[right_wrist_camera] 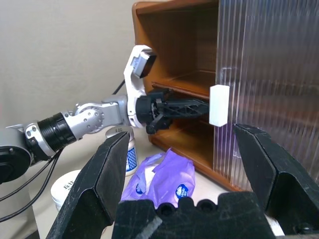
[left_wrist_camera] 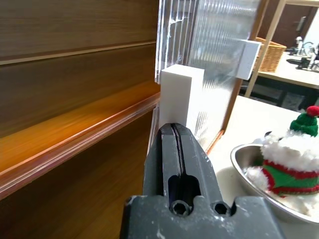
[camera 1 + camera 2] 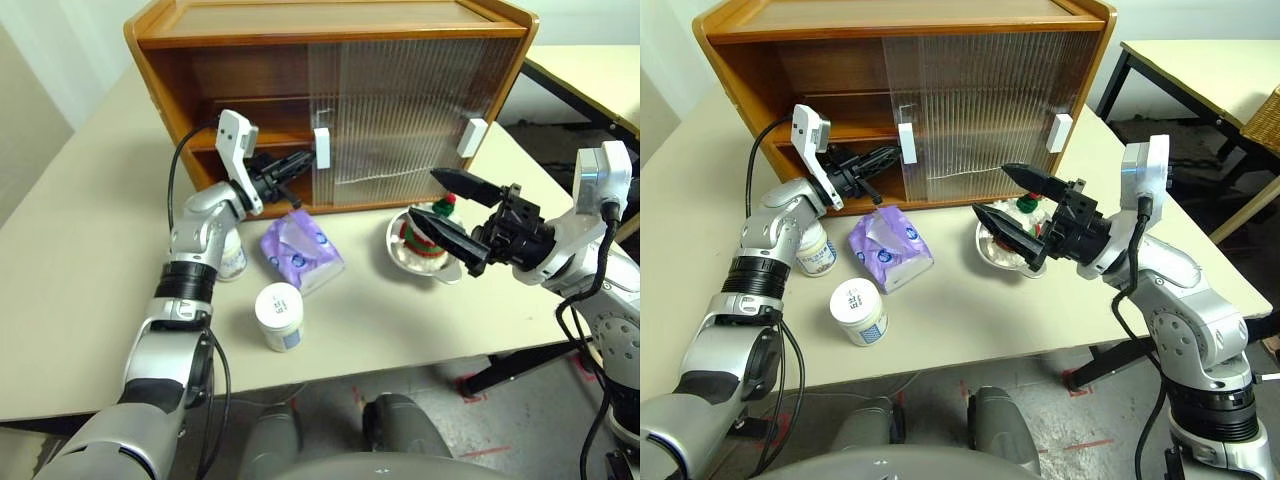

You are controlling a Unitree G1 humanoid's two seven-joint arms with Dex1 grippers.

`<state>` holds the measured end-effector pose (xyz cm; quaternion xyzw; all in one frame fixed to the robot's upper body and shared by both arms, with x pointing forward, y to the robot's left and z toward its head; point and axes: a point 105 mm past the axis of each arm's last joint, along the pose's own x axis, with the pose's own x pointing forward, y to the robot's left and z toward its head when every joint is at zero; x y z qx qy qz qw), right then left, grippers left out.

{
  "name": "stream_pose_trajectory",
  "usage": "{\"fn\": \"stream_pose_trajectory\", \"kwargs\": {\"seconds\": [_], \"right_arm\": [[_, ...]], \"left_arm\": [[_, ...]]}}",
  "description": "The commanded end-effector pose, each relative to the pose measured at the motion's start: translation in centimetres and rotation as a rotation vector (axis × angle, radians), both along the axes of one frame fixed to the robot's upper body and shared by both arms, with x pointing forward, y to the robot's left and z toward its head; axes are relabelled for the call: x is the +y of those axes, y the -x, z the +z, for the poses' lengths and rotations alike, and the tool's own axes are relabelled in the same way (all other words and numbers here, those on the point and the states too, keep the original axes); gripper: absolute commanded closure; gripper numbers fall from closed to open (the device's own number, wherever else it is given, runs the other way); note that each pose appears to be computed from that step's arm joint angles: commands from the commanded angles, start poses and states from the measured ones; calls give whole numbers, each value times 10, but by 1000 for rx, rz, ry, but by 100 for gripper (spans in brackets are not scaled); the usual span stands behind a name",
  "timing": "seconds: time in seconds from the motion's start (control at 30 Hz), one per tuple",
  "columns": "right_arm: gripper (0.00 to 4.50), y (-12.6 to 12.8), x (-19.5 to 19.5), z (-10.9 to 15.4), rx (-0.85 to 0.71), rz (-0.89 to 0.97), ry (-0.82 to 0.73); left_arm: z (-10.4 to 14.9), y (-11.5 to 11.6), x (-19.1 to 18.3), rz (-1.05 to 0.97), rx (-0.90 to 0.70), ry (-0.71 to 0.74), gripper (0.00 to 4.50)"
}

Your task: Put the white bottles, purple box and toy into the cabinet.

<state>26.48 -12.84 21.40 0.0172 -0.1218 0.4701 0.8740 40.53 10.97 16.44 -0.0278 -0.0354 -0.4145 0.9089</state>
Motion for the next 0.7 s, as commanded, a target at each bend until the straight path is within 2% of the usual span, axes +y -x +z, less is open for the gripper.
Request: {"fn": "stream_pose_trajectory", "kwargs": {"seconds": [0.03, 0.3, 0.4, 0.63, 0.7], "right_arm": [[0, 3, -4, 5, -28, -18, -3], [0, 3, -3, 3, -22, -21, -6], [0, 1, -2, 2, -16, -11, -8], [0, -7, 3, -2, -4, 35, -15], [0, -10, 6, -4, 1, 54, -17]], "left_arm": [[1, -2, -9, -23, -10, -17, 448], [12, 1, -1, -24, -24, 36, 448], [24, 8, 7, -27, -46, 98, 448], [45, 30, 31, -11, -92, 113, 448], [46, 40, 38, -14, -99, 113, 411]]}}
